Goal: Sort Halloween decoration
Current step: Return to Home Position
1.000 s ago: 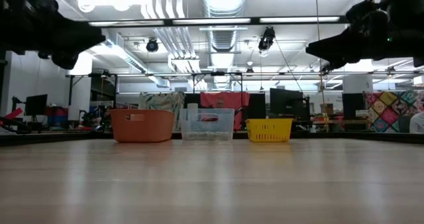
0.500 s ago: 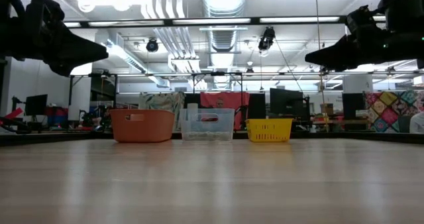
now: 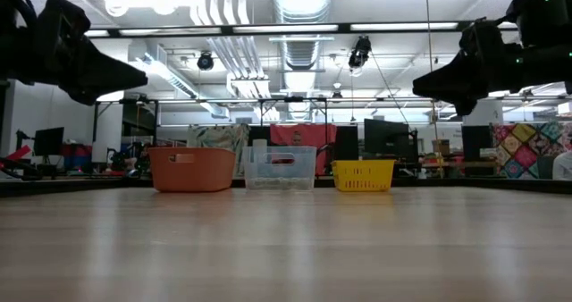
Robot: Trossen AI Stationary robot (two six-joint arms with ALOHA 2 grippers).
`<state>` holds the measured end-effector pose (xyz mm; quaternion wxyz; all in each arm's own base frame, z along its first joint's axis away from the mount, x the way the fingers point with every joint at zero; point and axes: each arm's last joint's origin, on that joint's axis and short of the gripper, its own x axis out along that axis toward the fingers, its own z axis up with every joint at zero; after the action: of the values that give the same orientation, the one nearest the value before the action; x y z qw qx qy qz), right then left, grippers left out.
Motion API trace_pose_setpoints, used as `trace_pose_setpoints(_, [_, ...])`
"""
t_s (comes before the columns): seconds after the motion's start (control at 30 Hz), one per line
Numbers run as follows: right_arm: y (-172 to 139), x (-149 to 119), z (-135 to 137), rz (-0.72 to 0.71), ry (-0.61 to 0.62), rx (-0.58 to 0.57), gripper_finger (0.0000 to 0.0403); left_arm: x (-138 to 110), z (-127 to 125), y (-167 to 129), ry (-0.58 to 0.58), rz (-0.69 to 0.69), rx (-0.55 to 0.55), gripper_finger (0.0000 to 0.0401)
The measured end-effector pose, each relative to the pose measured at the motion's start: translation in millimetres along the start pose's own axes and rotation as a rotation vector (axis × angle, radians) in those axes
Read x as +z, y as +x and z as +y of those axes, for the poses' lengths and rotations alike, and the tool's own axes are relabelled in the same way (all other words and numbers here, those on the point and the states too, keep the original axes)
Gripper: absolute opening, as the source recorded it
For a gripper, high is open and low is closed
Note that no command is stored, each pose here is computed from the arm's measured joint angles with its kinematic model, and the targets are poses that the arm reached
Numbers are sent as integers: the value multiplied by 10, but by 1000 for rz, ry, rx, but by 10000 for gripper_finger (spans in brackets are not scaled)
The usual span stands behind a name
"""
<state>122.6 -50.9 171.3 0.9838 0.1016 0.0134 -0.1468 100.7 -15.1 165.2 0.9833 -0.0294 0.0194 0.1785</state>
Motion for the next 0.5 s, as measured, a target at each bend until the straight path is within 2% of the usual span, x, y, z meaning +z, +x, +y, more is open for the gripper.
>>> trace_pose_setpoints(0.17, [2,10,2,3,-70,0,105,-12,-7,9,11,14,1,94])
trace_pose_setpoints(0.3, [-15,-120,40,79,-77,24,105,-21,-11,15,19,23,2,94])
trace_pose_setpoints(0.37, [-26,-186,77,121,-127,67,105,-27,-13,19,24,29,2,94])
trace_pose_setpoints(0.5, [-41,-263,92,164,-212,69,105,-35,-16,23,31,37,3,94])
